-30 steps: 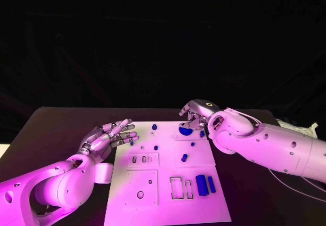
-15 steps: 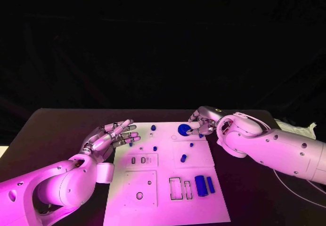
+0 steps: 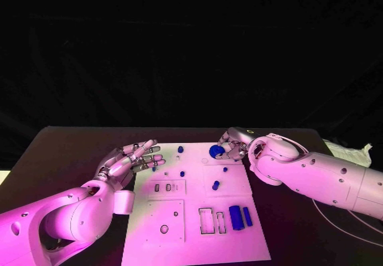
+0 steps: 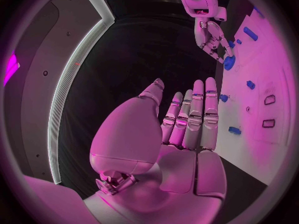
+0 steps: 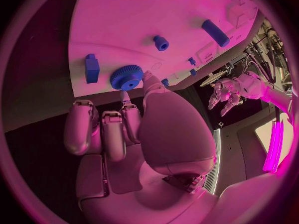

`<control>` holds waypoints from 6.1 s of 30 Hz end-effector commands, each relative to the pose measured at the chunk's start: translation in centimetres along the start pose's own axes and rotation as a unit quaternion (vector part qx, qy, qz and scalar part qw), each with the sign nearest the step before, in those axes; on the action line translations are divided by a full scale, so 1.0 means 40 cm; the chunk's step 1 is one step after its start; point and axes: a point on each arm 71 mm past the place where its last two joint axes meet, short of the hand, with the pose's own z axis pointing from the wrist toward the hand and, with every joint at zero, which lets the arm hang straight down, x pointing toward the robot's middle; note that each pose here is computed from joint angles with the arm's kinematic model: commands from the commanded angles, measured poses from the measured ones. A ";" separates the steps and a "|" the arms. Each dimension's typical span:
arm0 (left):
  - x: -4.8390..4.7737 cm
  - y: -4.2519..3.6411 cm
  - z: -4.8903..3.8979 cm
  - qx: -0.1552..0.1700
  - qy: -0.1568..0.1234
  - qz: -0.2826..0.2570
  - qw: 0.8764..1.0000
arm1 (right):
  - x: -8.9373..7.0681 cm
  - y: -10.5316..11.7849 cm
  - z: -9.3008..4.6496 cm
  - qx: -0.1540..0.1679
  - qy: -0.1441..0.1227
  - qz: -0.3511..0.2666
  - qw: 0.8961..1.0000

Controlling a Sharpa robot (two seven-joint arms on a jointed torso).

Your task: Assemble the parts on the task board

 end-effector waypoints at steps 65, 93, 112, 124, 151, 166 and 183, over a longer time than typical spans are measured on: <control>0.005 0.000 0.003 0.000 0.011 -0.004 1.000 | 0.027 0.240 -0.017 -0.106 -0.106 -0.069 0.986; 0.006 0.001 0.005 -0.001 0.012 -0.004 1.000 | 0.145 0.325 0.033 -0.119 -0.039 -0.090 0.988; 0.004 0.002 0.005 -0.003 0.011 -0.004 1.000 | 0.160 0.322 0.040 -0.106 -0.020 -0.085 0.990; 0.003 0.002 0.005 -0.004 0.011 -0.004 1.000 | 0.163 0.303 0.042 -0.087 -0.003 -0.064 0.994; -0.025 0.003 0.024 0.009 0.017 0.031 0.999 | -0.036 -0.027 -0.066 -0.148 -0.019 0.091 0.985; -0.027 0.007 0.028 0.008 0.019 0.033 0.999 | -0.018 -0.170 -0.088 -0.107 -0.006 0.051 0.993; -0.025 0.009 0.029 0.007 0.021 0.032 0.999 | 0.028 -0.178 -0.051 -0.092 -0.003 0.048 0.995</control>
